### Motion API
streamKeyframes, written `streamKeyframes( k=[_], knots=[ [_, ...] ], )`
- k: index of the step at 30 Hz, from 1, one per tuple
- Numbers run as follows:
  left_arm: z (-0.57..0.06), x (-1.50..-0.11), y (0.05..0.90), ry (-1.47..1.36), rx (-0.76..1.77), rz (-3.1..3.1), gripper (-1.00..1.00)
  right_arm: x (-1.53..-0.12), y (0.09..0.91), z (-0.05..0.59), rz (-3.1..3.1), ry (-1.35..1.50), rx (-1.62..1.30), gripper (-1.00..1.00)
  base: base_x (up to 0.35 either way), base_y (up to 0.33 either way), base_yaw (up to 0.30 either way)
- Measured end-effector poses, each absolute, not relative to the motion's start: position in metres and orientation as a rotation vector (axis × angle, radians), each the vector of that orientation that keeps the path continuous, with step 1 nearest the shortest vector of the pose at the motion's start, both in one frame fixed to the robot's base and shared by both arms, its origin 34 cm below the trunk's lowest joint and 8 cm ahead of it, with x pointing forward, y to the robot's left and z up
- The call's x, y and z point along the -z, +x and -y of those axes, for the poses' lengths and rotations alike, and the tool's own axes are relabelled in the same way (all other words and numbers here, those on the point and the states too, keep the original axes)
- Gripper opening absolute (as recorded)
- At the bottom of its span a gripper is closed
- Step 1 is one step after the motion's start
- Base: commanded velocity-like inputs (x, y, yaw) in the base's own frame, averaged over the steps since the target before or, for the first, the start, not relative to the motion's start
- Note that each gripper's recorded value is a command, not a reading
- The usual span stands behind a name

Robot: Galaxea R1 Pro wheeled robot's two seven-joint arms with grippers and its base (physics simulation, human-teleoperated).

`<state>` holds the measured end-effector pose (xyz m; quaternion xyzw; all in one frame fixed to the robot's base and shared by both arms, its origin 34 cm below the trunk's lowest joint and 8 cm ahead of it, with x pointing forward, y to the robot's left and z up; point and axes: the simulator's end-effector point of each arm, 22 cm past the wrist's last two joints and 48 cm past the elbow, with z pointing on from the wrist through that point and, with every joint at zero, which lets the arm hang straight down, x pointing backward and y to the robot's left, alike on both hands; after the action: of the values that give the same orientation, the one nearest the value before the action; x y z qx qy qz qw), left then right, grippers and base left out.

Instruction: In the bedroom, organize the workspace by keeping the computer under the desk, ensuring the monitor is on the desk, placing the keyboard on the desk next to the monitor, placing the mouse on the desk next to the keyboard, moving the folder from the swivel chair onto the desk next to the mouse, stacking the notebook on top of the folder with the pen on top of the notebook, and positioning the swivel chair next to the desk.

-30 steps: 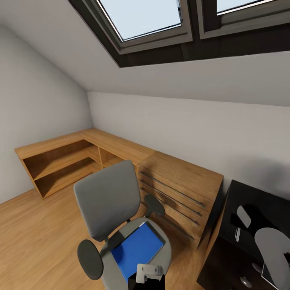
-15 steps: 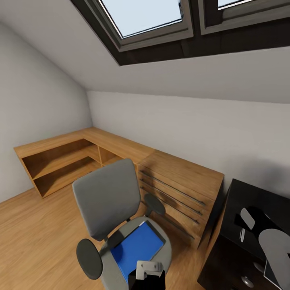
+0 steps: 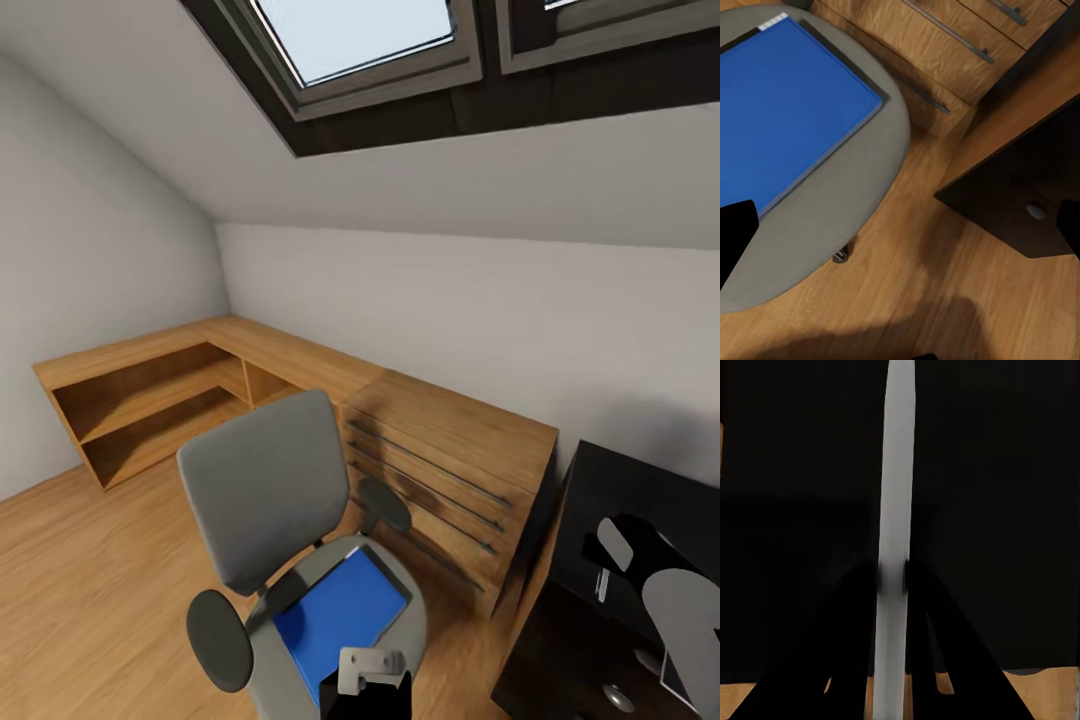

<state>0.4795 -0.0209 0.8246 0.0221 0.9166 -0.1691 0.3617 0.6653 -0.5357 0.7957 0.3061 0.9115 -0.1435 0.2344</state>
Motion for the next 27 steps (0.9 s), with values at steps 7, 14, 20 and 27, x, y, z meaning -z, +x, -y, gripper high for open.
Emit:
streamKeyframes(
  k=[7, 14, 20, 27],
  knots=[
    [0.021, -0.816, 0.48, 0.055, 0.44, -2.362, 1.0, -0.786, 0.666, 0.535, -2.502, 0.84, 0.393, -1.0, 0.0, 0.0, 0.0],
    [0.022, -0.809, 0.481, 0.056, 0.441, -2.362, 1.0, -0.779, 0.667, 0.535, -2.502, 0.84, 0.393, -1.0, 0.0, 0.0, 0.0],
    [0.022, -0.807, 0.481, 0.056, 0.441, -2.362, 1.0, -0.779, 0.667, 0.538, -2.506, 0.82, 0.416, -1.0, 0.0, 0.0, 0.0],
    [0.023, -0.798, 0.481, 0.058, 0.444, -2.362, 1.0, -0.77, 0.667, 0.538, -2.506, 0.816, 0.421, -1.0, 0.0, 0.0, 0.0]
  ],
)
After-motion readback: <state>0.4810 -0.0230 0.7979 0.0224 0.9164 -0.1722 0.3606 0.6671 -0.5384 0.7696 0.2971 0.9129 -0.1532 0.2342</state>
